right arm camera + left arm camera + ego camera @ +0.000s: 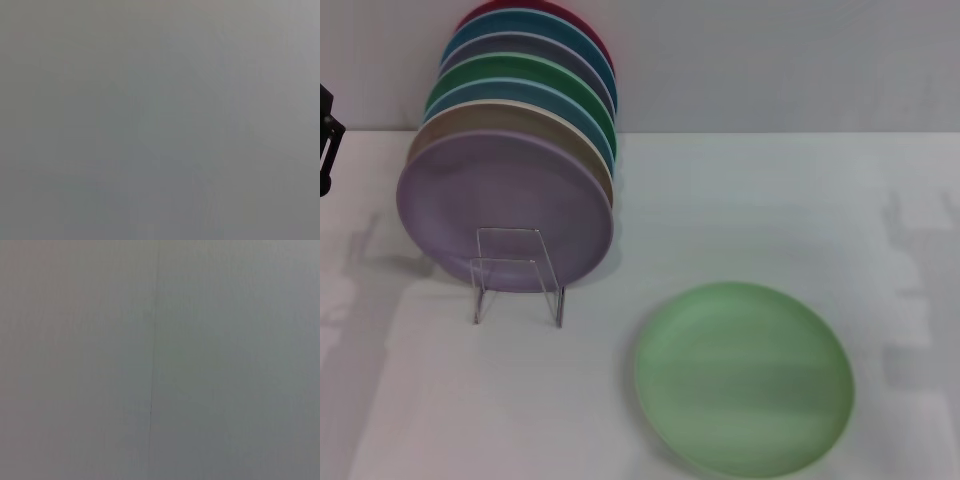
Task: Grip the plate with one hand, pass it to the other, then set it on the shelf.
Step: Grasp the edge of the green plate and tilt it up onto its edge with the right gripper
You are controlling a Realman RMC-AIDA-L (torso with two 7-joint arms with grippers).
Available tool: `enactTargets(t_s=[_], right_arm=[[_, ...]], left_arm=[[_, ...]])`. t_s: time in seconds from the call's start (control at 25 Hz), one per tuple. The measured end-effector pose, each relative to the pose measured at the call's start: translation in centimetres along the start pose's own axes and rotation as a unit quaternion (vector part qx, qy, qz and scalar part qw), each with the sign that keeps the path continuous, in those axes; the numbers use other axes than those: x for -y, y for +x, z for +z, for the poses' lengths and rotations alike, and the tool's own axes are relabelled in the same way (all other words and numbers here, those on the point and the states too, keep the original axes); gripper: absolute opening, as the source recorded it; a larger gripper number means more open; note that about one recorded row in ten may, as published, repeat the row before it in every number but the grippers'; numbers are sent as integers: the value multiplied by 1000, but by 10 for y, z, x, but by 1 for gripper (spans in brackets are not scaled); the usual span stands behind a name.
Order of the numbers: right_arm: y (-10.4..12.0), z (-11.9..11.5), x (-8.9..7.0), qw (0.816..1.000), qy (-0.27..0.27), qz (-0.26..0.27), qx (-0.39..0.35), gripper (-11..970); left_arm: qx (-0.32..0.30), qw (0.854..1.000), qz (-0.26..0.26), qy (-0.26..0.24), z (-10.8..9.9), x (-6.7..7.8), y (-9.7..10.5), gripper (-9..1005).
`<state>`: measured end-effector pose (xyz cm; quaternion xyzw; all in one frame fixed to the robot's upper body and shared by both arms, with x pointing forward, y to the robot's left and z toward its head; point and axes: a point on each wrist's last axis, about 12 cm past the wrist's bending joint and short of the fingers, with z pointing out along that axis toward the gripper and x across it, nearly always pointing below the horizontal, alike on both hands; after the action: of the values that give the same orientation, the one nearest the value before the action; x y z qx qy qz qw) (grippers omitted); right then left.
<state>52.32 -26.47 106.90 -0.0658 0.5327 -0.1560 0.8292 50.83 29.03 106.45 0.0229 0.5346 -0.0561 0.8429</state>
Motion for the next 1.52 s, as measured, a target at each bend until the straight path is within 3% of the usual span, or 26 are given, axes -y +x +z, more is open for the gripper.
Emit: enactTargets(t_s=[0.2, 0.44, 0.6, 0.84, 1.16, 1.44, 1.52], right_arm=[[4, 18, -19, 996, -25, 52, -66, 661], [3, 36, -37, 986, -55, 74, -137, 661], [-4, 57, -44, 967, -85, 77, -229, 661], [-10, 71, -41, 942, -127, 94, -295, 660], [-10, 85, -25, 899, -219, 169, -341, 660], [-22, 101, -14, 862, -287, 142, -393, 660], [-29, 103, -16, 844, -309, 135, -417, 660]], left_arm=[[0, 1000, -1, 0, 0, 0, 0, 810], [0, 1000, -2, 0, 0, 0, 0, 809], [-1, 1000, 1, 1, 0, 0, 0, 809], [-3, 1000, 5, 4, 2, -1, 1, 808], [-4, 1000, 6, 2, 5, -2, 2, 807], [-4, 1000, 3, 3, 7, 0, 2, 806], [-3, 1000, 1, 4, 7, 0, 2, 806]])
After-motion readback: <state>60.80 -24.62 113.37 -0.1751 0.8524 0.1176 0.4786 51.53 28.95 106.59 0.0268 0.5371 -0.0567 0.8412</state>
